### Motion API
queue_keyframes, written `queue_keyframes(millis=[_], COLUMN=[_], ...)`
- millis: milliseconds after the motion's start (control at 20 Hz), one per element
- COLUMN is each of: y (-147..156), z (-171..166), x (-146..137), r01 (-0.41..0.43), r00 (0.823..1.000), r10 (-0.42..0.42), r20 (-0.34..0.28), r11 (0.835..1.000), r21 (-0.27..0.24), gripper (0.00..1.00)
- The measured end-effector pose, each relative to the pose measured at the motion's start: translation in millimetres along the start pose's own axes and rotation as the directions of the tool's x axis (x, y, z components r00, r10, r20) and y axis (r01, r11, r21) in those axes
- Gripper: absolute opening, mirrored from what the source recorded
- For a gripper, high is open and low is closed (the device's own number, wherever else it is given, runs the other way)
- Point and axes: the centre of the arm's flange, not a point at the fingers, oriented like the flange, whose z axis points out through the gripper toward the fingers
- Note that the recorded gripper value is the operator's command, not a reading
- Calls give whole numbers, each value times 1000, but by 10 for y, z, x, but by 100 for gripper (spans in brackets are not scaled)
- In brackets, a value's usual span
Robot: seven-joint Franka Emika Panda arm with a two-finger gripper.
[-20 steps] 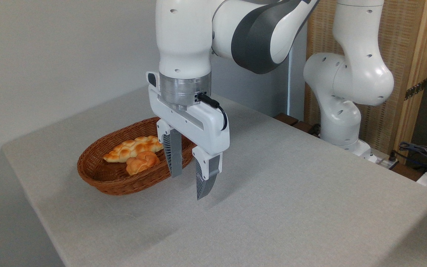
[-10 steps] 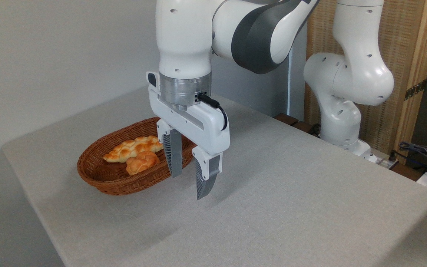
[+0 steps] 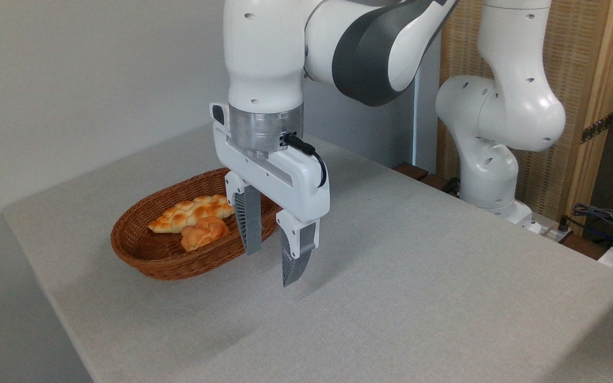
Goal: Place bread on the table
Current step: 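Move the gripper over the basket and lower it toward the braided bread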
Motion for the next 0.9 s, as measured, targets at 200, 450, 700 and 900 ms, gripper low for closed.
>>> queue_keyframes(millis=[200, 450, 700, 900], y=[77, 544, 1082, 1521], z=[32, 105, 87, 109], x=[83, 525, 943, 1195], r01=[-19, -13, -45, -53], r00=[1000, 1000, 998, 998], r10=[19, 13, 42, 50], r20=[4, -4, -43, -45], r11=[1000, 999, 996, 995], r21=[-4, -29, -74, -81], gripper=[100, 100, 100, 100])
